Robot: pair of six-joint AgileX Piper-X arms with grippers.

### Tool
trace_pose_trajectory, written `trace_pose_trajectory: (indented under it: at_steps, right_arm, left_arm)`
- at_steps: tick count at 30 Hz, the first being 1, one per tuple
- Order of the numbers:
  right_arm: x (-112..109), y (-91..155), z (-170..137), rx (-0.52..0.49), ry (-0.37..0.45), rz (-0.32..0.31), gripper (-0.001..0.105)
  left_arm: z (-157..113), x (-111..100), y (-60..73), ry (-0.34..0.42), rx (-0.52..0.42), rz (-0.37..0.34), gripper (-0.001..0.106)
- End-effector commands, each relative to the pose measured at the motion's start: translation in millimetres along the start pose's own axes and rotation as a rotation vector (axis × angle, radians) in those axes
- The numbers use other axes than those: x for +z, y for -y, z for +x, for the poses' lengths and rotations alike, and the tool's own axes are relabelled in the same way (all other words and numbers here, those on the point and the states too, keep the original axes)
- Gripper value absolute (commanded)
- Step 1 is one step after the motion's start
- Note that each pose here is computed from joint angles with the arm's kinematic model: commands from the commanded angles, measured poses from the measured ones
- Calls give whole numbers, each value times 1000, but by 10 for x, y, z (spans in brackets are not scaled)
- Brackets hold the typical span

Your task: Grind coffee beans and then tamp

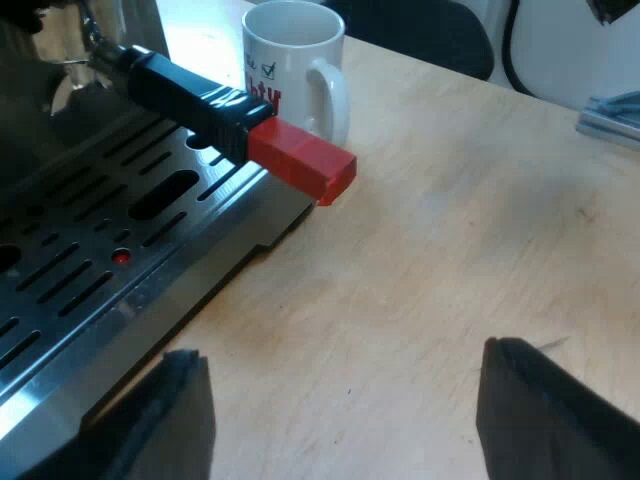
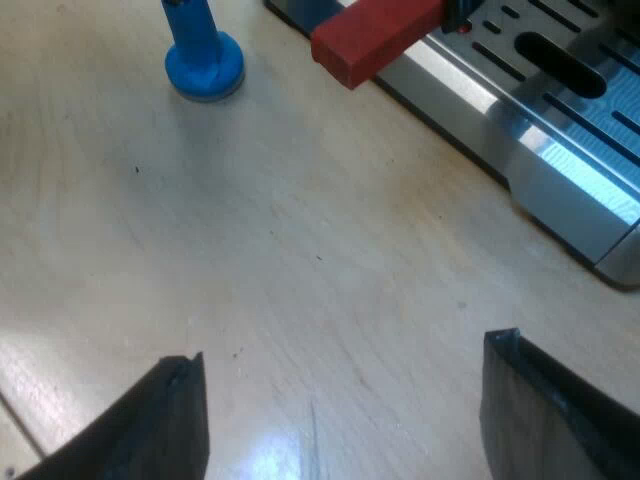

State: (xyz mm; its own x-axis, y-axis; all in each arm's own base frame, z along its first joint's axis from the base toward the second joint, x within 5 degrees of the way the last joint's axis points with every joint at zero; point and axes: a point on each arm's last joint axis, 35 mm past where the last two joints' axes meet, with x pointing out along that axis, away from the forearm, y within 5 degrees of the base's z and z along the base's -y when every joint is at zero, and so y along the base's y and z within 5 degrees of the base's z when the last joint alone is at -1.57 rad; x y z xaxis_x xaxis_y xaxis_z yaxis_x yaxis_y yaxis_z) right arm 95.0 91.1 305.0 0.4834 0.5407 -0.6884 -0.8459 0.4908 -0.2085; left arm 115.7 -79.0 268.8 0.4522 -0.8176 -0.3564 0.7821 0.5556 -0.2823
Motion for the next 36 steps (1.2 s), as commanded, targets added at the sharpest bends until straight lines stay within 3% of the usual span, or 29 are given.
trace_pose_trajectory:
  at_steps: [1,13,20,26,28,32,36]
  right_arm:
    - [105,-39,79,-31,44,31,60]
    - [116,-227,629,-39,182,171,60]
    - [171,-388,810,-156,216,140,60]
    - [199,-559,973,-201,191,127,36]
    - [188,-604,1036,-214,173,154,30]
    - [190,-625,1149,-260,169,221,28]
    - [235,-617,1265,-367,207,264,28]
  left_arm:
    - [44,-55,-20,32,-17,27,59]
    - [59,-89,-31,33,-17,28,59]
    - [59,-89,-31,33,-17,28,59]
    - [59,-89,-31,33,-17,28,59]
    - [59,-89,-31,33,-17,28,59]
    - [59,-89,-31,33,-17,28,59]
    - [59,-89,-31,33,-17,28,59]
